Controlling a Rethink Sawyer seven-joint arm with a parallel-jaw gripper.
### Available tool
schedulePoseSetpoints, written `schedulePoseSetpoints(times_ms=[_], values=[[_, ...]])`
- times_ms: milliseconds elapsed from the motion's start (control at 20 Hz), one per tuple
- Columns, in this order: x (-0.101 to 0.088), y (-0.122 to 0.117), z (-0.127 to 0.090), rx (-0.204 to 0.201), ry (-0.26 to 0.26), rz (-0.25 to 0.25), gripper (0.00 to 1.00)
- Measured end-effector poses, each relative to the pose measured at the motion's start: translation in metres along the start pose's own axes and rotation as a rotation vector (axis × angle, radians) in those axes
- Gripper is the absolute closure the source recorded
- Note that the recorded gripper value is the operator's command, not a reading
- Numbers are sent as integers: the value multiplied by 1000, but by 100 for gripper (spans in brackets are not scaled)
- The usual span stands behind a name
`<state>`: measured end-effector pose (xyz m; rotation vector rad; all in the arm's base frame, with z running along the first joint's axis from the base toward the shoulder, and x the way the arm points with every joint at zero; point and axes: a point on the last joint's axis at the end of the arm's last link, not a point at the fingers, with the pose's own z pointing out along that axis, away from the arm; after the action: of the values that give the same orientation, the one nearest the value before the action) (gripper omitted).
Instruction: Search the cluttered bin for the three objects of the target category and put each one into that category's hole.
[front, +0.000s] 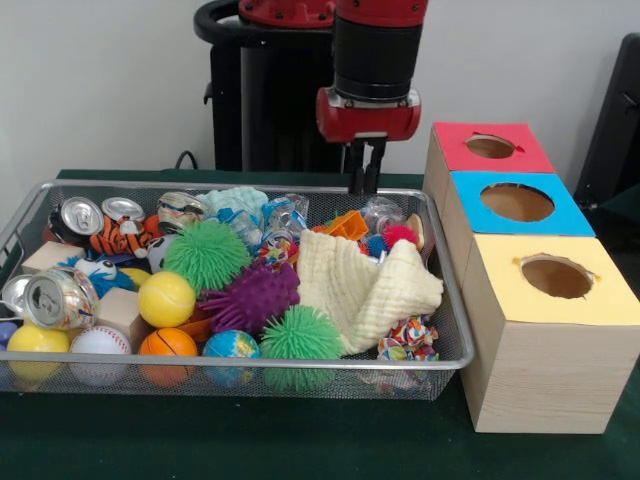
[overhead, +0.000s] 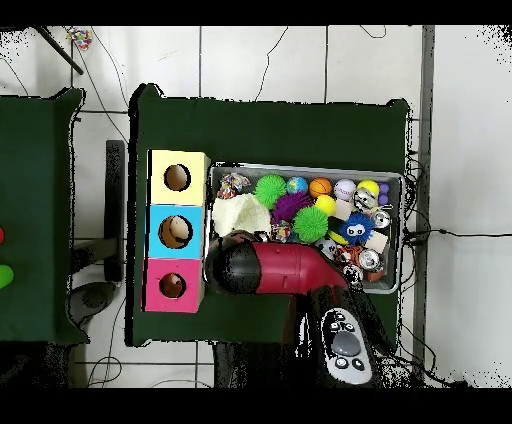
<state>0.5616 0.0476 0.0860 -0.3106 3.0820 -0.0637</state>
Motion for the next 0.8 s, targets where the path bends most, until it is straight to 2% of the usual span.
schedulePoseSetpoints(times_ms=[350, 800], values=[[-2, 20, -4, 5, 2, -5, 100], [-1, 24, -6, 15, 6, 11, 100]])
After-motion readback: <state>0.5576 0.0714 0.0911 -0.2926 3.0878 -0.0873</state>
